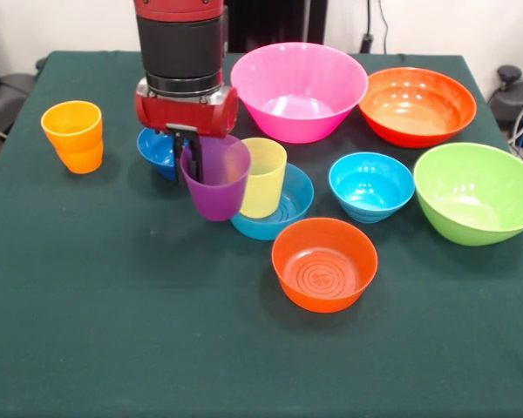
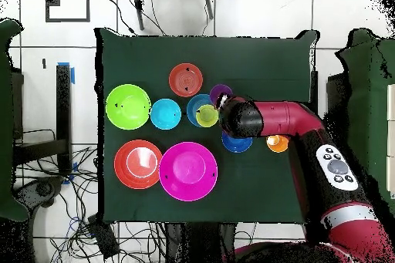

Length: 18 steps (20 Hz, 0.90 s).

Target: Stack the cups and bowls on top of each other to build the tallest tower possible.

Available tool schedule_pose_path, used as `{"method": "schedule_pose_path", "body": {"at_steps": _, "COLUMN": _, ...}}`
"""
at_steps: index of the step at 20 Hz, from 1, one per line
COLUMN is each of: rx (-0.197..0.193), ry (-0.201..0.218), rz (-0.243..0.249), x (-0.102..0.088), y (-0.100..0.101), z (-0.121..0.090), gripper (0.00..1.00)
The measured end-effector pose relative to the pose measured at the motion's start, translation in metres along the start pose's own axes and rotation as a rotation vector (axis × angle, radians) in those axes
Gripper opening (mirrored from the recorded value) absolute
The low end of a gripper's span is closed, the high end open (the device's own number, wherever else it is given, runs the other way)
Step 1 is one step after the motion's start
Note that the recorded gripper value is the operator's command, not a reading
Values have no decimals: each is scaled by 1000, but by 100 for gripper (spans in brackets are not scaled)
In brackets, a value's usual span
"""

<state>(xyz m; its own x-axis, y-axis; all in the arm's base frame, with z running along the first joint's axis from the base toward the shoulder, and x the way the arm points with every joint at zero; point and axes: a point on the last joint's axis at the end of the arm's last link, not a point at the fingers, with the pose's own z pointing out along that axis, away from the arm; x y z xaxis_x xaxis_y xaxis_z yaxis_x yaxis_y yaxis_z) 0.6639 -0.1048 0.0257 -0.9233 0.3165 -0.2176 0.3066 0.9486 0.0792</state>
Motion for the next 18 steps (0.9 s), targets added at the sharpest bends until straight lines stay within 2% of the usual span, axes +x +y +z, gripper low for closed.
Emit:
{"method": "schedule_pose_path", "body": {"at_steps": 9, "rx": 2, "ry": -35, "rz": -7, "x": -10, "y": -6, "z": 0, "gripper": 0}}
{"method": "schedule_pose_path", "body": {"at_steps": 18, "rx": -30, "ry": -67, "rz": 29, "x": -25, "y": -15, "z": 5, "gripper": 0}}
